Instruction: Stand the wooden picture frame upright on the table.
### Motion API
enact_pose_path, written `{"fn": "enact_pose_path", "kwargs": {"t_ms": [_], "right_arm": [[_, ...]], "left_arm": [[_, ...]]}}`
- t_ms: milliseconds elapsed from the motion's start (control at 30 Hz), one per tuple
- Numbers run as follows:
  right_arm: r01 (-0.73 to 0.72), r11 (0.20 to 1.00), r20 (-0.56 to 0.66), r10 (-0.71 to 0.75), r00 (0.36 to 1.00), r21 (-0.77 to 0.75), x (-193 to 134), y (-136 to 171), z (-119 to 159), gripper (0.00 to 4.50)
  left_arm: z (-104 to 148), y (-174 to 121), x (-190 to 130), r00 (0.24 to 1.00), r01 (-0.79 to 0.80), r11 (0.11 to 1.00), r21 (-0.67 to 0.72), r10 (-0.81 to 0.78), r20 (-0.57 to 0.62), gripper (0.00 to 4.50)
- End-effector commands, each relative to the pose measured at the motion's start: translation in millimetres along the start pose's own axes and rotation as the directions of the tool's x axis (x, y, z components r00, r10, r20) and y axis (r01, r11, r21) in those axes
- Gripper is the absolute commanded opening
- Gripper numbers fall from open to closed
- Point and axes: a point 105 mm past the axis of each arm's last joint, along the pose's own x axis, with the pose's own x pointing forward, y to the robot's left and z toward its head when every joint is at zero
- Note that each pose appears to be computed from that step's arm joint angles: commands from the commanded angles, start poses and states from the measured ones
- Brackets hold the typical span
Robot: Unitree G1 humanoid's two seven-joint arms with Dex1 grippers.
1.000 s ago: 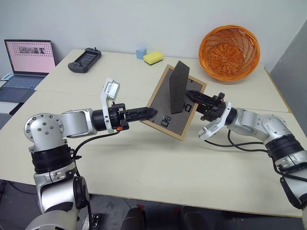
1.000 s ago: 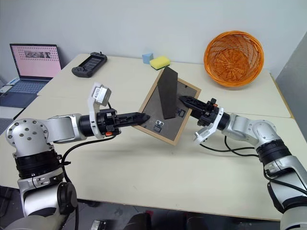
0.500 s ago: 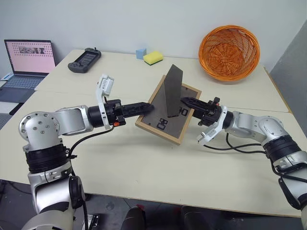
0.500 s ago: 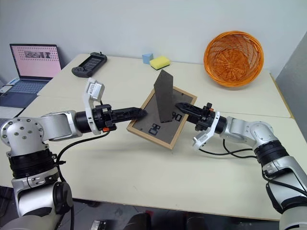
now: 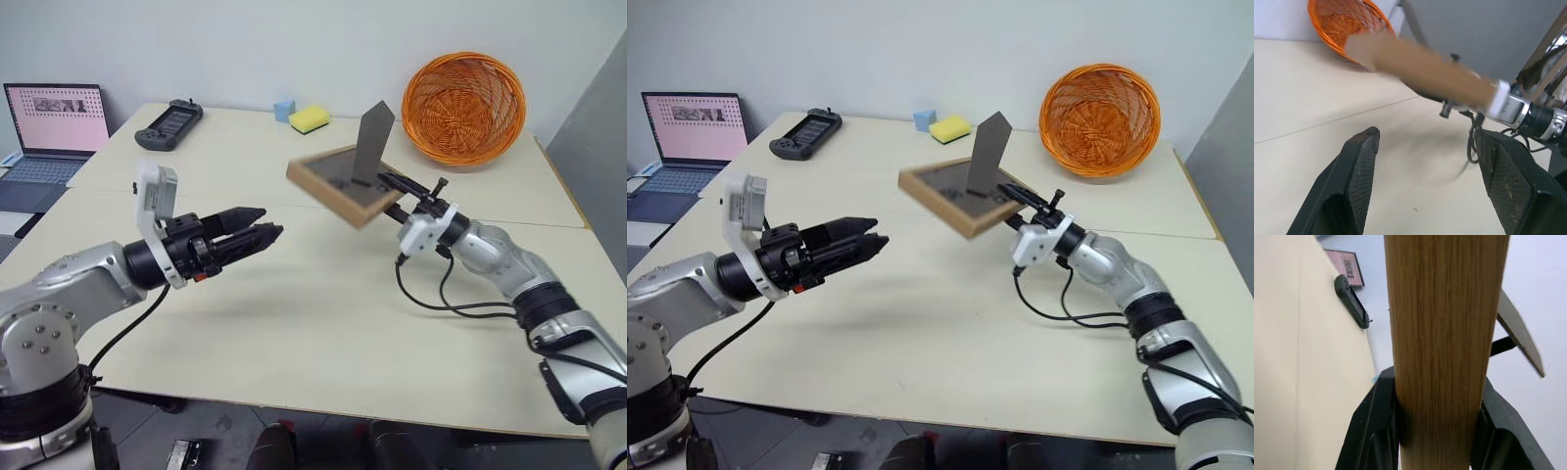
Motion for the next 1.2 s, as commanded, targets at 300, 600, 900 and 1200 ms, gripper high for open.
{"fn": "enact_pose_path", "kwargs": {"t_ms": [300,600,900,1200], "right_arm": [[-0.264,0.598,0.213,0.157,0.964,0.757,41,37,45,1.47],[-0.372,0.367,0.291,0.257,0.922,0.853,32,72,42,1.47],[-0.349,0.222,0.278,0.296,0.914,0.910,11,111,32,1.47],[-0.272,0.167,0.218,0.286,0.933,0.948,3,132,18,1.47]], "left_arm": [[16,-15,-16,0.999,-0.003,0.999,0.054,0.000,0.040,3.28],[-2,-13,-32,0.996,-0.062,0.996,0.061,0.066,-0.055,3.28],[-16,-6,-44,0.983,-0.126,0.989,0.084,0.136,-0.126,3.28],[-13,-4,-47,0.979,-0.116,0.985,0.127,0.135,-0.154,3.28]]}}
